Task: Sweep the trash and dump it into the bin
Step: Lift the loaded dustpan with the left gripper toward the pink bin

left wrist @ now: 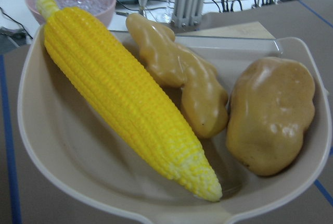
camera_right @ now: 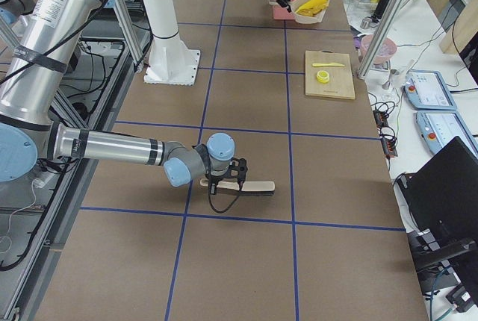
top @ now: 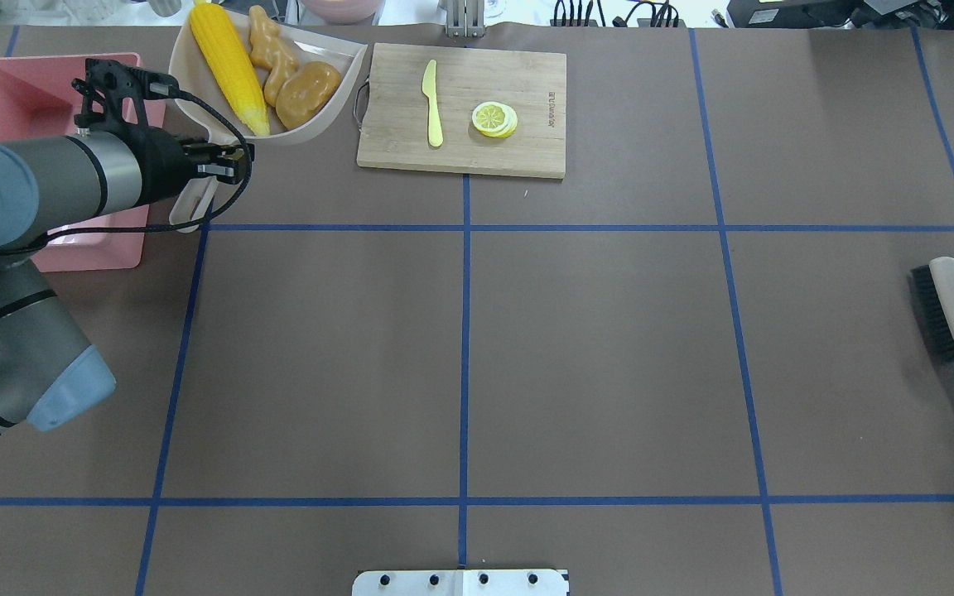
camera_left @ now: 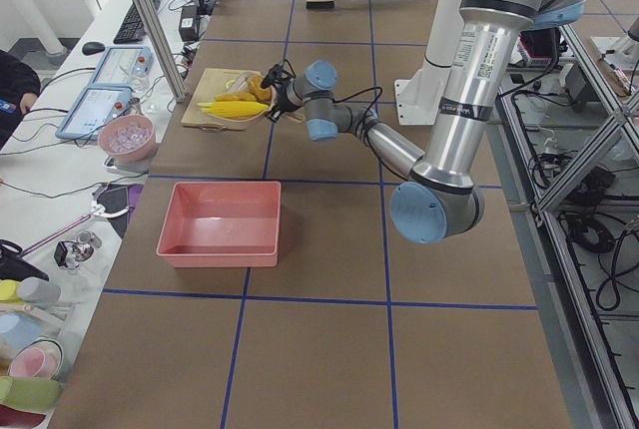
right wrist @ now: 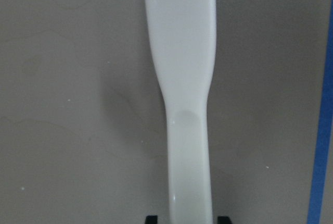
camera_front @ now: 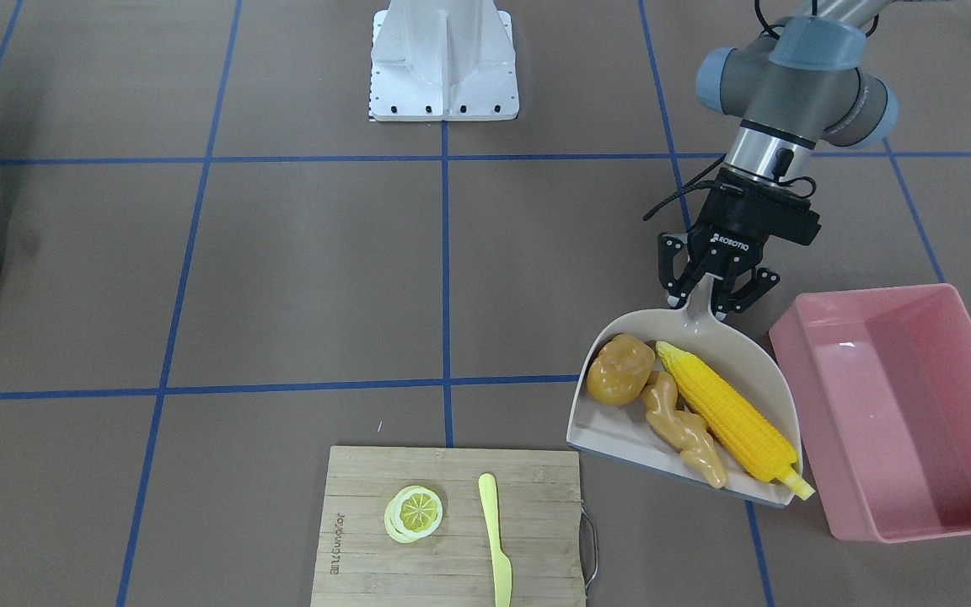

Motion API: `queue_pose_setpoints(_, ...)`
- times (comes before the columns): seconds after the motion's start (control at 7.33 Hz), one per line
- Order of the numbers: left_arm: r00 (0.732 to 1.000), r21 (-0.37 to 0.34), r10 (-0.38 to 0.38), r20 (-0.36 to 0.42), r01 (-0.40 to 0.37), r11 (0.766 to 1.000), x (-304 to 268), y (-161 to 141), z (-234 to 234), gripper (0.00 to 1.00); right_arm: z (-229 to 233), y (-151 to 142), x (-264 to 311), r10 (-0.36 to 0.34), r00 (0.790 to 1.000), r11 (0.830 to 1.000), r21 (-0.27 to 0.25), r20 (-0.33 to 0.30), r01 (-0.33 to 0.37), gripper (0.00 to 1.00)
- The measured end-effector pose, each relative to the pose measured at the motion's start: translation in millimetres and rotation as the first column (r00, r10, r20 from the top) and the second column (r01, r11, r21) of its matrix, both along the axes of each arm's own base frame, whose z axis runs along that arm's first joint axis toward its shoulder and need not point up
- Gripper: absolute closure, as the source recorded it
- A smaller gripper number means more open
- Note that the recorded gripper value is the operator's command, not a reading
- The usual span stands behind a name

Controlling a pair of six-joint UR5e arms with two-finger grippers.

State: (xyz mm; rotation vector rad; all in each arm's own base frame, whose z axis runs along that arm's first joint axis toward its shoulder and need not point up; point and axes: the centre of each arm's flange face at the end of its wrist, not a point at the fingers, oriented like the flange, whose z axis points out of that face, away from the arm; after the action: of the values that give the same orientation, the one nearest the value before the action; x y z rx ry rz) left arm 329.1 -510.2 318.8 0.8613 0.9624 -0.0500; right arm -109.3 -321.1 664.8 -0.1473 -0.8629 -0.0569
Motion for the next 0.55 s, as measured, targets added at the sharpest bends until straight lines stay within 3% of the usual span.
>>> queue_pose_setpoints(0.27, 0.998, -0.001, -0.054, -0.034, 0.054, 0.999, -24.9, -15.4, -8.2, 1.0, -4.4, -5.5, 6.8, 0.024, 1.0, 1.0, -0.007, 0.021, -0.024, 0.0)
queue_pose_setpoints(0.55, 0.981, -0.082, -0.089, -0.172, 0.076, 0.994, -56.6, -15.8, 1.3, 1.0, -12.4, -18.3, 31.0, 0.09, 0.994, 0.996, -0.004, 0.057, -0.089, 0.0)
